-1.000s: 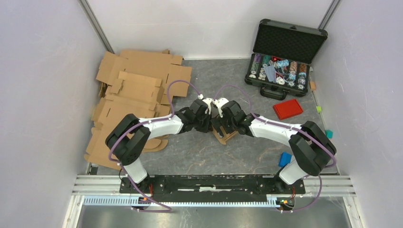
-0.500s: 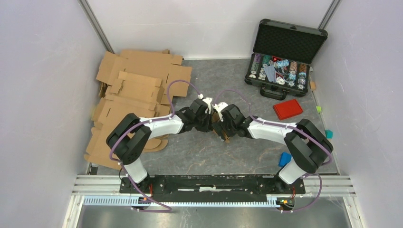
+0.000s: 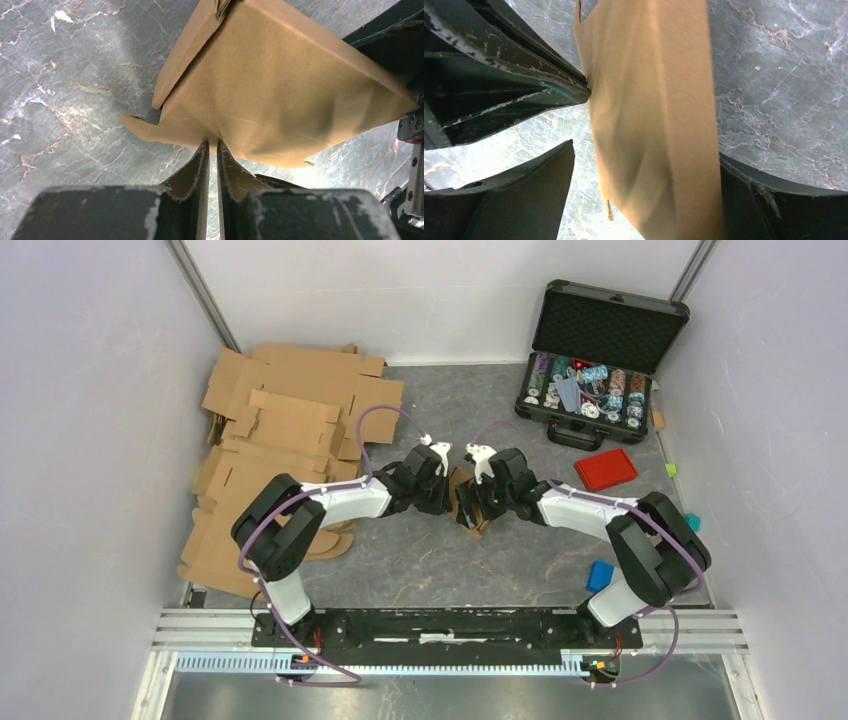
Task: Fold the paper box
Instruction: Close the paper box at the center of the board.
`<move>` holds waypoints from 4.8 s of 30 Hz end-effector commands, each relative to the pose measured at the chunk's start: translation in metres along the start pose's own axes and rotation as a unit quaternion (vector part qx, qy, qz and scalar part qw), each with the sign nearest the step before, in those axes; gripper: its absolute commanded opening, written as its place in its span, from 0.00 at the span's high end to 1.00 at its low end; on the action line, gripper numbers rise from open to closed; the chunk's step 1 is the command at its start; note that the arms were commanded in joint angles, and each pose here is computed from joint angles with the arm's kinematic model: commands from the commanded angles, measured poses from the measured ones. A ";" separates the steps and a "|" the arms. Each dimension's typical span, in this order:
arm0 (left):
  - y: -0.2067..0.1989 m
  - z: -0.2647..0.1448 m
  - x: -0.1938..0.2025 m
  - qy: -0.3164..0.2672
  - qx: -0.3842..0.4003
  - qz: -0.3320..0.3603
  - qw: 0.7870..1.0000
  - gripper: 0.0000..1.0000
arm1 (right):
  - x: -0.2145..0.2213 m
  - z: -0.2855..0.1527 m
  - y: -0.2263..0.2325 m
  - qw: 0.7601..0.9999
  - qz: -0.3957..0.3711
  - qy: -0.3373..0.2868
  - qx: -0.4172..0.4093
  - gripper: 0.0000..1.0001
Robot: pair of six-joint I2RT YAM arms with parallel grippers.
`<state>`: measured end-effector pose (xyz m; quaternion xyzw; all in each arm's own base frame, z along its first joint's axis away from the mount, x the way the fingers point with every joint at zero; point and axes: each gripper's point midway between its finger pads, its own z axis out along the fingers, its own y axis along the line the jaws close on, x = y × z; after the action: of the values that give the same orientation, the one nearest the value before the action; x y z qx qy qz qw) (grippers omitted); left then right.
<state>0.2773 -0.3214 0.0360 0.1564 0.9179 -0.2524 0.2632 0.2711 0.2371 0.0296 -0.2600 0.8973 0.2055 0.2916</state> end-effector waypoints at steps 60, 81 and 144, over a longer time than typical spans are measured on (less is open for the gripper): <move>-0.106 -0.203 -0.061 -0.492 0.000 0.685 0.537 0.00 | -0.092 -0.184 0.074 0.839 0.421 -0.132 -0.319 0.90; -0.149 -0.162 -0.085 -0.455 -0.150 0.784 0.395 0.18 | -0.091 -0.204 0.088 0.831 0.419 -0.120 -0.345 0.90; -0.064 -0.125 0.079 0.052 0.049 0.497 0.865 0.77 | -0.041 -0.221 0.039 0.791 0.023 -0.574 -0.210 0.02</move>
<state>0.1299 -0.3034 0.1003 0.6348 0.6921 -0.1485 0.3100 0.1860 0.1859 0.2364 -0.2238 0.5187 0.4935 0.6613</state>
